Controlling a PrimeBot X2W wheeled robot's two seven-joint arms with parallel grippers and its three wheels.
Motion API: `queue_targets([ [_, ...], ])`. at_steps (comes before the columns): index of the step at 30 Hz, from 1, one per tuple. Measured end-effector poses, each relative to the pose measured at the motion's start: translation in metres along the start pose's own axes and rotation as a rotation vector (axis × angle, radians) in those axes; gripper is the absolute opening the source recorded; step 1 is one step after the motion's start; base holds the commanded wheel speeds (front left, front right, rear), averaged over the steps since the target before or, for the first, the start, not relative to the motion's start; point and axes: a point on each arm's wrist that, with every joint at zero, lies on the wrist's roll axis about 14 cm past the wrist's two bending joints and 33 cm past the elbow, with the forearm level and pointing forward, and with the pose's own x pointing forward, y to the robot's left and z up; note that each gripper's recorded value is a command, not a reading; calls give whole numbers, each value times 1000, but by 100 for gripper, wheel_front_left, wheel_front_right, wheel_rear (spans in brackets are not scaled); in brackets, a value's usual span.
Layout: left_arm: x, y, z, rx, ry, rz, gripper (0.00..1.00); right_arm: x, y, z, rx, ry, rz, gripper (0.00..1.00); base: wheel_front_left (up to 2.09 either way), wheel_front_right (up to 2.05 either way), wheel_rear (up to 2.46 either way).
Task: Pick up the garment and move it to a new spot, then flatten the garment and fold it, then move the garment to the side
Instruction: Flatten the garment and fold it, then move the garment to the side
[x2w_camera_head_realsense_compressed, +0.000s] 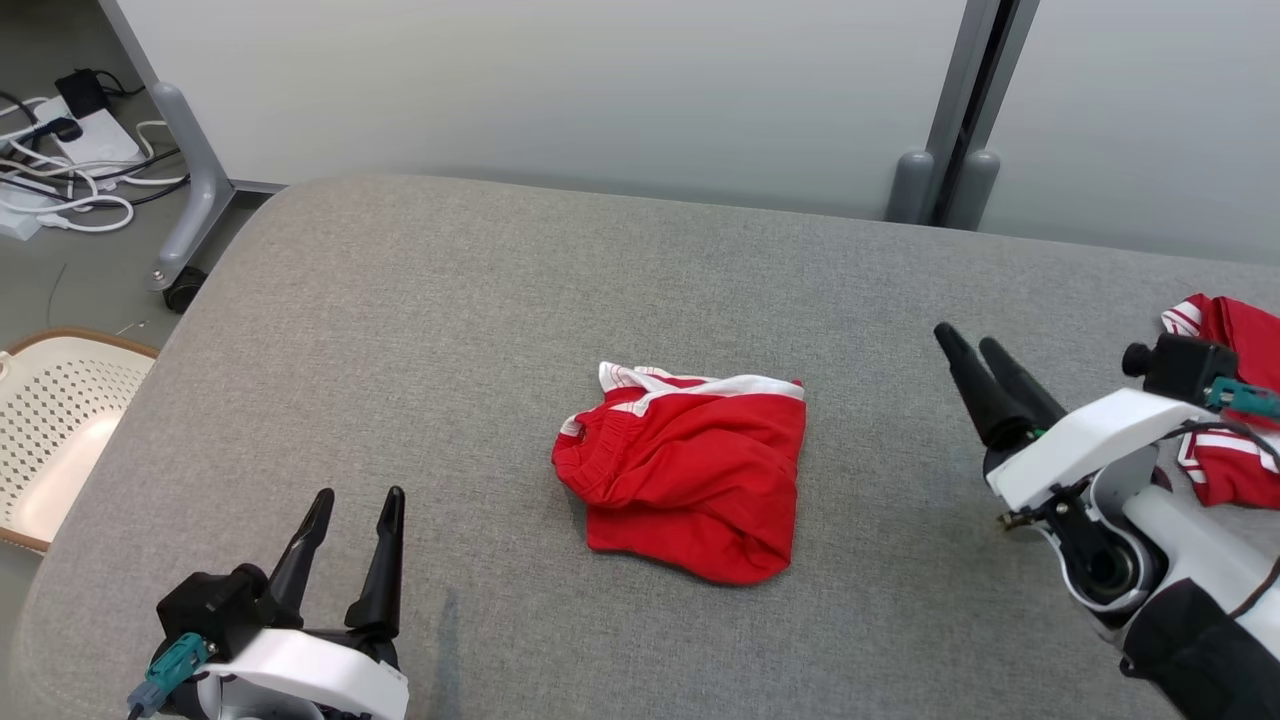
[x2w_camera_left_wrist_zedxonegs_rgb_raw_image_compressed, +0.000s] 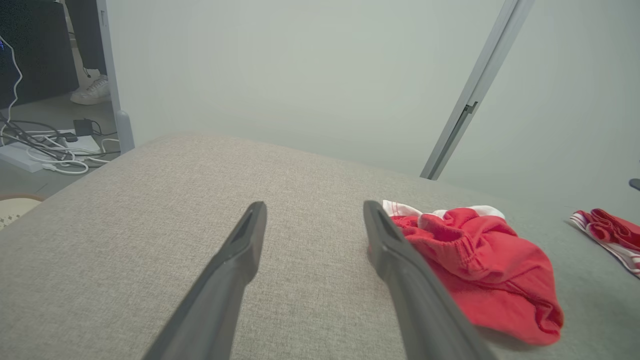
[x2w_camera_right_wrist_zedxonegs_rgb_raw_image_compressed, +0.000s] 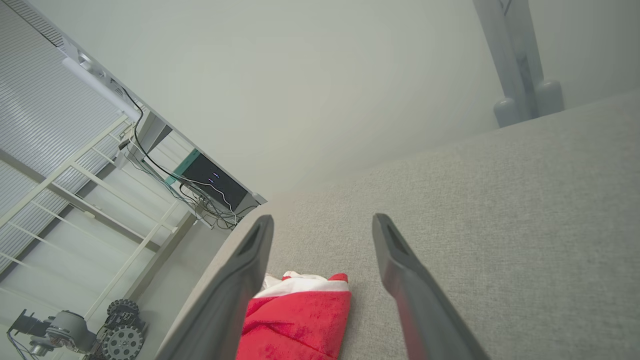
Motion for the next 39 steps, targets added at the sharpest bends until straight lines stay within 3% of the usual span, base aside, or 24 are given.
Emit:
queue_targets([
  [8,-2,2,-1,4,4,6,100,8,-1,-44,53,173,-33,100,0,0,0],
  [18,-8,15,-1,-4,6,57,100,16,4,-115,174,549,-78,100,0,0,0],
  [21,-12,20,-3,-16,7,79,100,14,-3,-128,238,613,-118,100,0,0,0],
  [28,-21,34,-3,-16,8,128,100,15,28,-156,438,733,-71,100,0,0,0],
  [36,-22,37,-4,-18,13,141,100,10,25,-175,479,799,-116,100,0,0,0],
  [37,-21,37,-4,-17,12,140,100,11,26,-175,481,800,-115,49,0,0,0],
  [38,-21,37,-3,-17,10,139,100,12,26,-174,483,795,-113,28,0,0,0],
  [39,-20,36,-3,-16,10,139,100,13,27,-173,486,785,-110,0,0,0,0],
])
